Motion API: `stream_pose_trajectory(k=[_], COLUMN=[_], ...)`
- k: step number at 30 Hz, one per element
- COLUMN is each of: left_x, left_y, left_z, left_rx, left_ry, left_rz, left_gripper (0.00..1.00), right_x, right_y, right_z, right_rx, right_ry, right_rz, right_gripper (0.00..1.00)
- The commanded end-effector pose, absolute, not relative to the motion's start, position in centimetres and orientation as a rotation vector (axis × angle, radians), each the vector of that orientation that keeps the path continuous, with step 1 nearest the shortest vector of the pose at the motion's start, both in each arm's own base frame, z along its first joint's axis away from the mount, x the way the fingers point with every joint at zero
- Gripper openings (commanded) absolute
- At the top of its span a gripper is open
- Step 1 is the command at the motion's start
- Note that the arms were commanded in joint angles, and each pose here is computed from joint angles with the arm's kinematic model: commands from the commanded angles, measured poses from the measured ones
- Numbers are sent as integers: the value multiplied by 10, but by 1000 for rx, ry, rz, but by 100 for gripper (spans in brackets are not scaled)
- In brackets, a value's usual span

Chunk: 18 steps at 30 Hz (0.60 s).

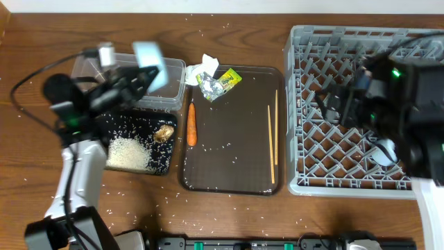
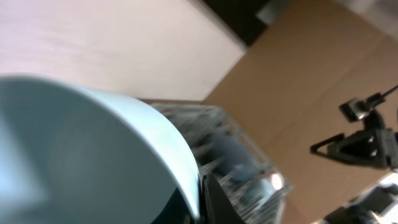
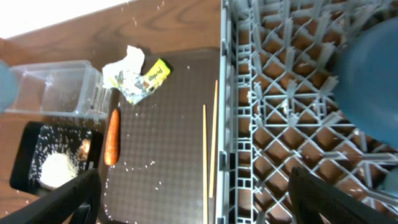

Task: Sort waste into correct bins and load items into the dishwasher rack
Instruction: 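Carry the white bowl right and hand it to the right gripper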

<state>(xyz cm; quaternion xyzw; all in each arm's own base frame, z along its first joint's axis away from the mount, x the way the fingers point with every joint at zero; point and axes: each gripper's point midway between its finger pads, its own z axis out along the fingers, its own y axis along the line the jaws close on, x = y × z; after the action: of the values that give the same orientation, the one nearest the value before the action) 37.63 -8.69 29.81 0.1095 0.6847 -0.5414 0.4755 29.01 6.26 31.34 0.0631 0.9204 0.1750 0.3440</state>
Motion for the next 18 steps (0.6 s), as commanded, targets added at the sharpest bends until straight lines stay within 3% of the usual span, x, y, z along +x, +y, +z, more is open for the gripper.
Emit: stream_pose_trajectory(k=[1,9,18], left_x=[385,386,378], left_y=[-125,-239,-359], left_z=[314,289,265], left_rx=[53,-38,126], left_ry=[1680,1743,1783], left_rz=[-1489,-1626,-1886], left_gripper=[6,6,6], right_x=[282,276,275], right_y=[51,46,46], right_z=[328,330,326], right_rx=[200,224,229], right_ry=[2340,2330,2351], right_rz=[437,430,429], right_gripper=[87,87,87])
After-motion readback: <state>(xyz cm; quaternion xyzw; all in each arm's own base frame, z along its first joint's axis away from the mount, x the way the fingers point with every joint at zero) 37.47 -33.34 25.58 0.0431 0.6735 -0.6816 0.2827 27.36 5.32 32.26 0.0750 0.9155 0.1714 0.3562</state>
